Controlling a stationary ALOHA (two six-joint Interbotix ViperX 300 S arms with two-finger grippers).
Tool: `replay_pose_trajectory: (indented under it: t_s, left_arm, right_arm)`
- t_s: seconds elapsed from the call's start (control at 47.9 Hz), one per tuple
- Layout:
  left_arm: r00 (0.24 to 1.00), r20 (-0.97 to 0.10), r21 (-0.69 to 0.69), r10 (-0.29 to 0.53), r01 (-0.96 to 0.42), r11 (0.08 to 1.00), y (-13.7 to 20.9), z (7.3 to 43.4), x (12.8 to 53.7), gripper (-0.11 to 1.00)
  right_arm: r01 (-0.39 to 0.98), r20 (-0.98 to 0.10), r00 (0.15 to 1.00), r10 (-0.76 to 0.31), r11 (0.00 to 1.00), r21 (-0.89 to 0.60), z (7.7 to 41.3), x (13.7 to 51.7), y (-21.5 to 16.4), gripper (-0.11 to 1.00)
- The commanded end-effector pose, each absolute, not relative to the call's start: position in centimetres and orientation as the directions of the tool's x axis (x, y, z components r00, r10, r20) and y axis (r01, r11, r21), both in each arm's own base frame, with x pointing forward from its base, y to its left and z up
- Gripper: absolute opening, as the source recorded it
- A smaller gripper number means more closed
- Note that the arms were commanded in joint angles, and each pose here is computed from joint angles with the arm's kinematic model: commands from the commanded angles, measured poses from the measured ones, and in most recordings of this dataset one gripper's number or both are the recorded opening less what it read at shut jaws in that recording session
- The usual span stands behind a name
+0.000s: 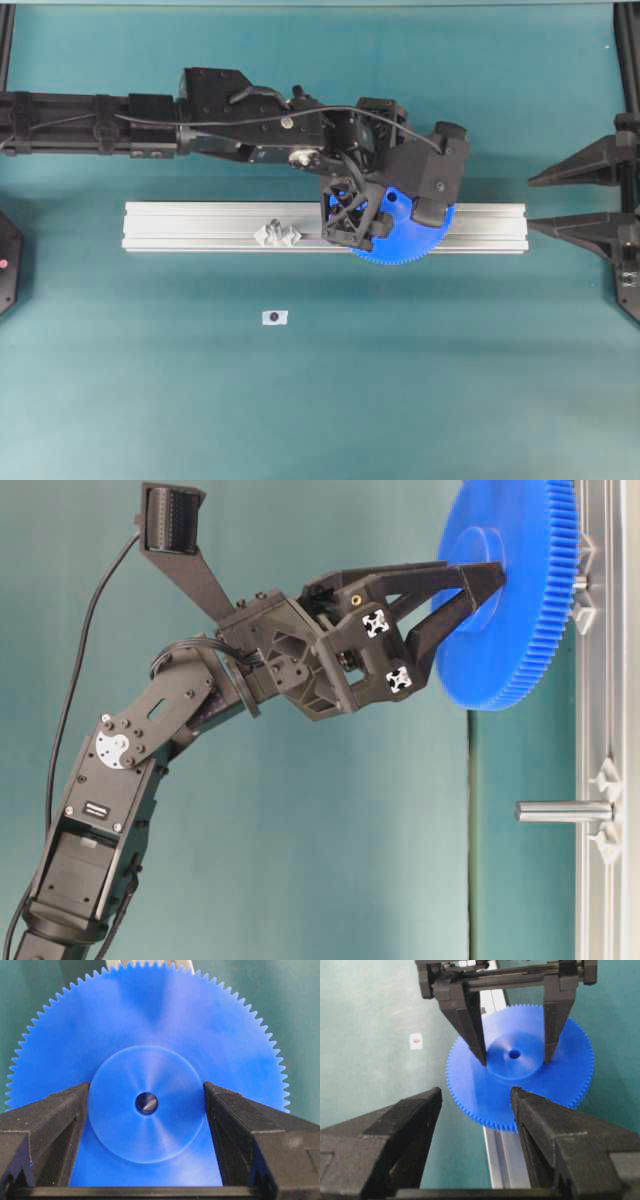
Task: Insert the large gear onto the shaft.
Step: 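Align the gear's center hole with the shaft and lower it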
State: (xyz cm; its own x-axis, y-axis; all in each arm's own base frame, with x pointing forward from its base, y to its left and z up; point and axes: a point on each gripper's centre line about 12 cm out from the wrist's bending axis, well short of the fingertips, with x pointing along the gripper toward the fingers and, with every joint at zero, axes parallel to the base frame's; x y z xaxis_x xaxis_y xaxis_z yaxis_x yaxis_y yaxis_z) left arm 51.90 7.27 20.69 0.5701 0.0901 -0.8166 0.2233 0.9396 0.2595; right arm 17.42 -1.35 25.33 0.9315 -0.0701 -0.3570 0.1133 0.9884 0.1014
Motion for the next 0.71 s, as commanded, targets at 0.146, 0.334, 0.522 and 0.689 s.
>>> replay_pose_trajectory:
  t_s: [0.146, 0.334, 0.522, 0.689]
  left_arm:
    - [0.609, -0.785, 0.273, 0.111, 0.180, 0.945, 8.4, 24.2, 51.6, 0.78]
    - [0.609, -0.785, 0.271, 0.112, 0.175, 0.946, 8.4, 24.3, 51.6, 0.78]
    - [0.612, -0.783, 0.269, 0.108, 0.178, 0.947, 8.2, 24.3, 52.3, 0.90]
    - [0.598, -0.795, 0.267, 0.107, 0.186, 0.946, 8.2, 24.4, 53.0, 0.88]
  right_arm:
    - [0.117, -0.341, 0.937, -0.073, 0.987, 0.110, 25.8, 17.6, -1.4, 0.67]
    - [0.117, -0.341, 0.937, -0.072, 0.987, 0.112, 25.8, 17.6, -1.4, 0.67]
    - [0.117, -0.341, 0.937, -0.072, 0.987, 0.112, 25.8, 17.6, -1.4, 0.67]
    - [0.117, -0.341, 0.937, -0.072, 0.987, 0.112, 25.8, 17.6, -1.4, 0.67]
